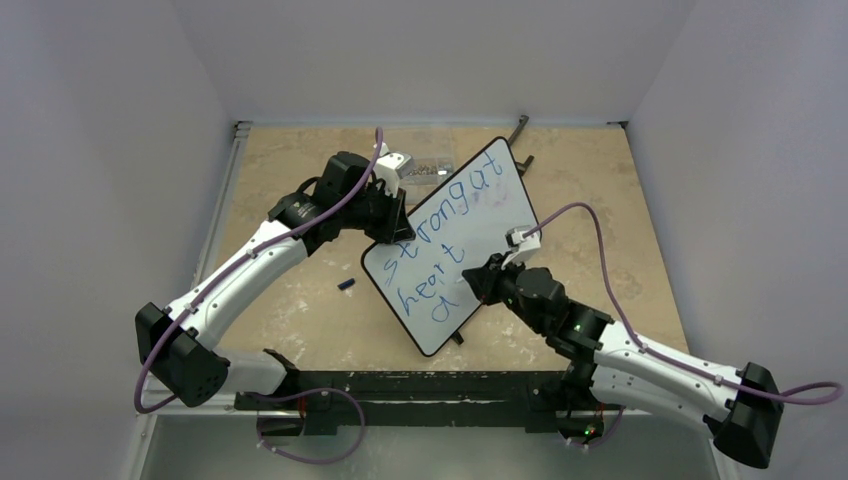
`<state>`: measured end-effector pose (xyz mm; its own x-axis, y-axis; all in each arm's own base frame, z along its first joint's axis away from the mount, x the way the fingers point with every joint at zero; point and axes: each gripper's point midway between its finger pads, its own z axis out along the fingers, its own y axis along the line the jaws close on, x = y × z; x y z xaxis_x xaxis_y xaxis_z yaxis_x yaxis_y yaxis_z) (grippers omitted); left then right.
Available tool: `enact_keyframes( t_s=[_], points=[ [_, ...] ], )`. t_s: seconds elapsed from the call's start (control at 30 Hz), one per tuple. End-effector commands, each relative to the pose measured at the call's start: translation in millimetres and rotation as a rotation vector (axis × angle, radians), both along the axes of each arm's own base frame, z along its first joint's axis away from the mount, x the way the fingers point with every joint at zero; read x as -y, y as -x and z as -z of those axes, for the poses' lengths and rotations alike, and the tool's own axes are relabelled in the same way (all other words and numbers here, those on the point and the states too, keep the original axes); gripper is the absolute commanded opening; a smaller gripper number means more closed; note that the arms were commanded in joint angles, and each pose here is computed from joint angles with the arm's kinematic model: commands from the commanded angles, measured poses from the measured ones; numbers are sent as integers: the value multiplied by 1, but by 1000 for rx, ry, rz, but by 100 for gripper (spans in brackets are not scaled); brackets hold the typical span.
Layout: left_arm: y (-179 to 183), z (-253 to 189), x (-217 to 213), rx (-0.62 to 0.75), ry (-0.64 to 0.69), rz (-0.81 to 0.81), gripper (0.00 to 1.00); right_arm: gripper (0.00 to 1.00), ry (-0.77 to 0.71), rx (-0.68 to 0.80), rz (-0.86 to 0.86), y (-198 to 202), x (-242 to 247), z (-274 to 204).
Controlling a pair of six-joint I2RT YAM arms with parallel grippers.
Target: Write a sentence on the whiteboard
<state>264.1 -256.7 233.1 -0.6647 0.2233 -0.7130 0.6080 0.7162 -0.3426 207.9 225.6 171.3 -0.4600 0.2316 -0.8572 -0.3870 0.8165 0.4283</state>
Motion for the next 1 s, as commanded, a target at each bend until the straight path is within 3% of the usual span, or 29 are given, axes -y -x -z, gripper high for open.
enact_keyframes(
  t_s=[0.0,0.97],
  points=[
    [-19,40,-63,53,-329,-123,0,0,-63,84,40,-15,-5,-31],
    [-19,39,-61,53,-322,-119,0,0,-21,47,41,-18,-9,0]
  ],
)
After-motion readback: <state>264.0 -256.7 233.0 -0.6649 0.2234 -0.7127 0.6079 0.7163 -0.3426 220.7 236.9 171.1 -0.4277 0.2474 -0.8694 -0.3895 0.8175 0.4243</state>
